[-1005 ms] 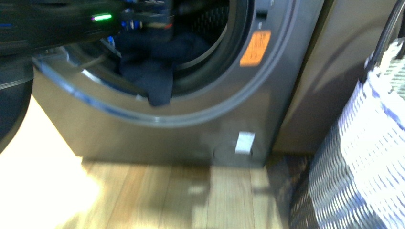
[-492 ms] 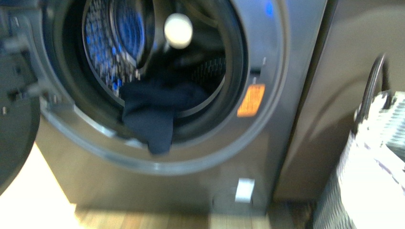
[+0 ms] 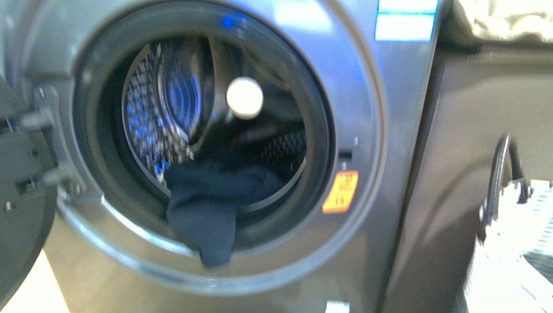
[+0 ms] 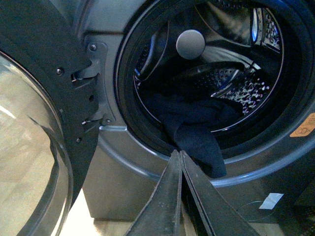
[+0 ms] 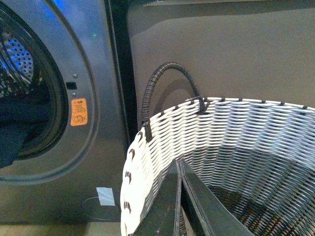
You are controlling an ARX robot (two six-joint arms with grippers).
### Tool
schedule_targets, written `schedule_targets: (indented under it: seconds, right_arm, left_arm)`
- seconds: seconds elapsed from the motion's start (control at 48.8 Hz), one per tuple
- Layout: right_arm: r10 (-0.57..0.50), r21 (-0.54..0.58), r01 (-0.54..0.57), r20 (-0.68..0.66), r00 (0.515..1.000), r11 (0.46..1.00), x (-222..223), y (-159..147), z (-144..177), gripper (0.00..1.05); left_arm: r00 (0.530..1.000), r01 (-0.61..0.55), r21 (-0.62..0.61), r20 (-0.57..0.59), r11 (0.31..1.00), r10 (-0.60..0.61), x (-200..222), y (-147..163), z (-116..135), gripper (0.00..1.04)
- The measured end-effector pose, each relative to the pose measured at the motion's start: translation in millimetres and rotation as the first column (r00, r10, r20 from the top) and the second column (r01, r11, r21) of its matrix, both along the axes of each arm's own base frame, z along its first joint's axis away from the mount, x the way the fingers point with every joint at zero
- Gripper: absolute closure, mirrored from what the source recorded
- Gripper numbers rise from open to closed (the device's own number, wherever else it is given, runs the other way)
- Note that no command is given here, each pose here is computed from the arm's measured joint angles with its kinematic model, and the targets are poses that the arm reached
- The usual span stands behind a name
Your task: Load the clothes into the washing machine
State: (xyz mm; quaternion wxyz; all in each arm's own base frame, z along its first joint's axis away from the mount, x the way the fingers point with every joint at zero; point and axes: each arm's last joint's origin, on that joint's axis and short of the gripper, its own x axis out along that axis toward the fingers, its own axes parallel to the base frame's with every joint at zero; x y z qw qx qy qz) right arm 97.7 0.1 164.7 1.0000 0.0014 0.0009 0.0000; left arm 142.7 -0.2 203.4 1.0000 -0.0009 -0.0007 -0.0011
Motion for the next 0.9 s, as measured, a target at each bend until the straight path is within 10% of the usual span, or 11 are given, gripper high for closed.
schedule_targets:
  seconds: [0.902]
  right_arm:
    - [0.000, 0.000, 0.000, 0.000, 1.000, 1.000, 0, 0, 0, 1.02]
  left_arm:
    - [1.000, -0.001, 0.000, 0.013, 1.000, 0.001, -31, 0, -34, 1.01]
